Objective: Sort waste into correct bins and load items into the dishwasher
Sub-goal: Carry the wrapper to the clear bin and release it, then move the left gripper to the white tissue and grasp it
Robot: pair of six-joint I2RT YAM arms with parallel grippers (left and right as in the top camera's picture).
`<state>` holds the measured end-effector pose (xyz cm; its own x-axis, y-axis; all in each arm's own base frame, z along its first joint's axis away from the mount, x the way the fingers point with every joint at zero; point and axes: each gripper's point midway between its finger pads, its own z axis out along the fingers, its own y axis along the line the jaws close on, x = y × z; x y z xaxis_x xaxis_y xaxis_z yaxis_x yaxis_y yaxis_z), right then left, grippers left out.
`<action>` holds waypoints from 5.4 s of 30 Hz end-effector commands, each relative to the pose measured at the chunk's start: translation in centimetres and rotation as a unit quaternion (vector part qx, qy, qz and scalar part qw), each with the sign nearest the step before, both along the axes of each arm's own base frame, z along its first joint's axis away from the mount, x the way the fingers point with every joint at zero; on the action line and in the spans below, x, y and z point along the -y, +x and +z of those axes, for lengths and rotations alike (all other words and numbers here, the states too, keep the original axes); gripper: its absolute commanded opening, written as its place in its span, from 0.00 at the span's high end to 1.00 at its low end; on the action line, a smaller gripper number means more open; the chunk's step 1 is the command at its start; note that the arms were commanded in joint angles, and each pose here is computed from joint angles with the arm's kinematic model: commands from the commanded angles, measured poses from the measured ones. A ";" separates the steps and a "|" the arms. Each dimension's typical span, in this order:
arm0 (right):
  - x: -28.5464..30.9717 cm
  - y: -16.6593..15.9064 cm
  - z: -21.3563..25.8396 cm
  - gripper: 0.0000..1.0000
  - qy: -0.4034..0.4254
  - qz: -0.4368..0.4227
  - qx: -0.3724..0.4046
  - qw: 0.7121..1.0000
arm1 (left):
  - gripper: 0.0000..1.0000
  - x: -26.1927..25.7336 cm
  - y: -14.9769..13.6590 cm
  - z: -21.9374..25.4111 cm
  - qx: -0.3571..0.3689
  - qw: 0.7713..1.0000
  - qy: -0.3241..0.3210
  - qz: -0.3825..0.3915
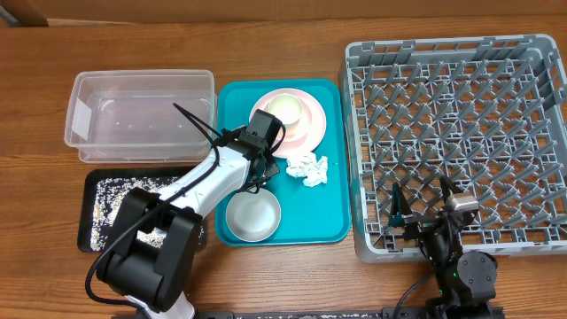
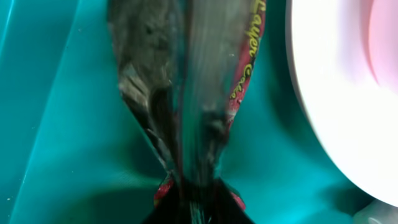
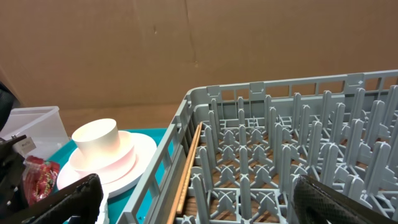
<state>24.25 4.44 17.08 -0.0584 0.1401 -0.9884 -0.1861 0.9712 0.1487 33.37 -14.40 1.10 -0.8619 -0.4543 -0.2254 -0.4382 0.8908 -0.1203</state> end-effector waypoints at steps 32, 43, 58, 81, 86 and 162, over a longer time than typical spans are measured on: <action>-0.1 0.0 -0.1 0.00 0.001 0.001 0.004 1.000 | 0.96 -18.7 8.5 13.3 0.150 0.980 -0.005 0.133; -0.1 0.0 -0.1 0.00 0.001 0.001 0.004 1.000 | 0.96 -23.0 8.5 9.6 0.112 0.977 0.030 0.181; -0.1 0.0 -0.1 0.00 0.001 0.001 0.004 1.000 | 0.85 -24.1 8.9 8.8 0.113 0.973 0.058 0.192; -0.1 0.0 -0.1 0.00 0.001 0.001 0.004 1.000 | 0.53 -11.1 7.5 19.1 0.120 0.984 -0.116 -0.059; -0.1 0.0 -0.1 0.00 0.001 0.001 0.004 1.000 | 0.48 -4.6 4.7 17.9 0.074 0.975 -0.109 -0.177; -0.1 0.0 -0.1 0.00 0.001 0.001 0.004 1.000 | 0.37 12.2 -2.2 1.7 -0.096 0.924 -0.010 -0.369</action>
